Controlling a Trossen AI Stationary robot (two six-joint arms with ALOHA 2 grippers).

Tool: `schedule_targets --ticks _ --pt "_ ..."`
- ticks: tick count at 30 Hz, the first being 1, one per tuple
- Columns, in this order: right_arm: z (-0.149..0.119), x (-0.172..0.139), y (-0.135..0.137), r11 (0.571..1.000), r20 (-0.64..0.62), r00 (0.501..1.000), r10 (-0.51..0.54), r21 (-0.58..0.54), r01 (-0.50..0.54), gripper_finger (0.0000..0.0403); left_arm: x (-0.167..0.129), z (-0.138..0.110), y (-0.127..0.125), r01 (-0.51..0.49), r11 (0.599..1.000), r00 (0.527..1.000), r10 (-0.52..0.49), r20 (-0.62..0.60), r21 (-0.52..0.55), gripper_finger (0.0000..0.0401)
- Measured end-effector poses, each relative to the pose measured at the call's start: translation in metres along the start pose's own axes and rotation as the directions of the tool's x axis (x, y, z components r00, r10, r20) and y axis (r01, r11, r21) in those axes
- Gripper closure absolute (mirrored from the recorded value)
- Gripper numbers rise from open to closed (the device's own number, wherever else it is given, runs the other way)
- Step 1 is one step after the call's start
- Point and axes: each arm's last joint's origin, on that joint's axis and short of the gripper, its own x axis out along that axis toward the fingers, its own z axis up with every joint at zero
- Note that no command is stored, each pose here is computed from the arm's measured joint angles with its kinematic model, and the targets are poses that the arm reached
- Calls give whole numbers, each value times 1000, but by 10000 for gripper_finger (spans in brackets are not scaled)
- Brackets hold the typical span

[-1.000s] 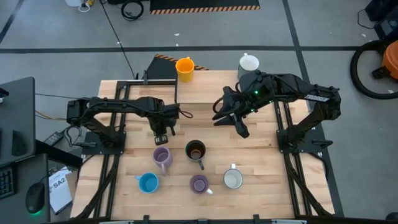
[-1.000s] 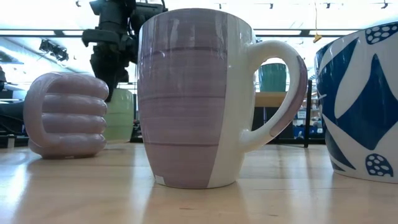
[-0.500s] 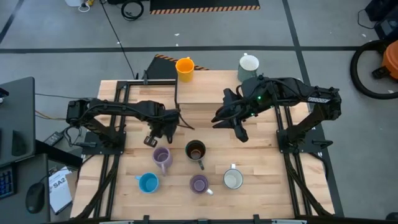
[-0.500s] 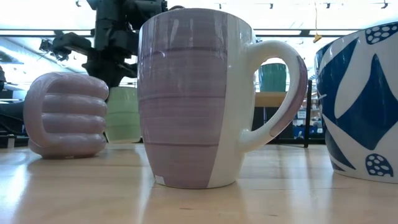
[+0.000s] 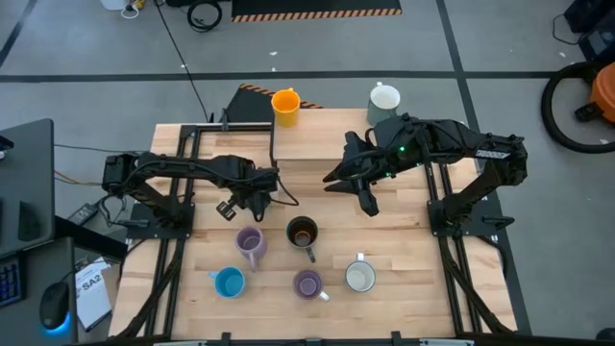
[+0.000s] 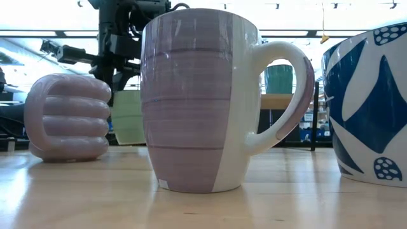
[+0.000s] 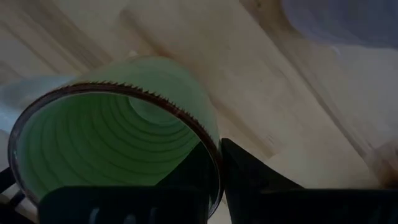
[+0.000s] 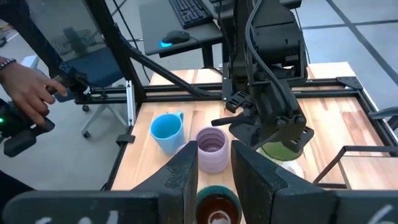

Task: Place coffee mugs
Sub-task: Put the green and white mug on the shelf

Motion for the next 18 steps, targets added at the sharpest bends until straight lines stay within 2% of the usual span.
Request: schedule_targets --ticks 5,11,18 --pt "0 0 0 1000 3 1000 1 -15 -1 301 0 2 -2 16 999 1000 -16 19 30 349" --pt "0 0 0 1000 2 1000 3 -15 -3 301 -1 9 -7 31 992 998 -37 47 123 345" --pt "0 0 2 1000 0 1000 14 -14 -14 301 -1 10 -8 26 992 999 -31 41 123 342"
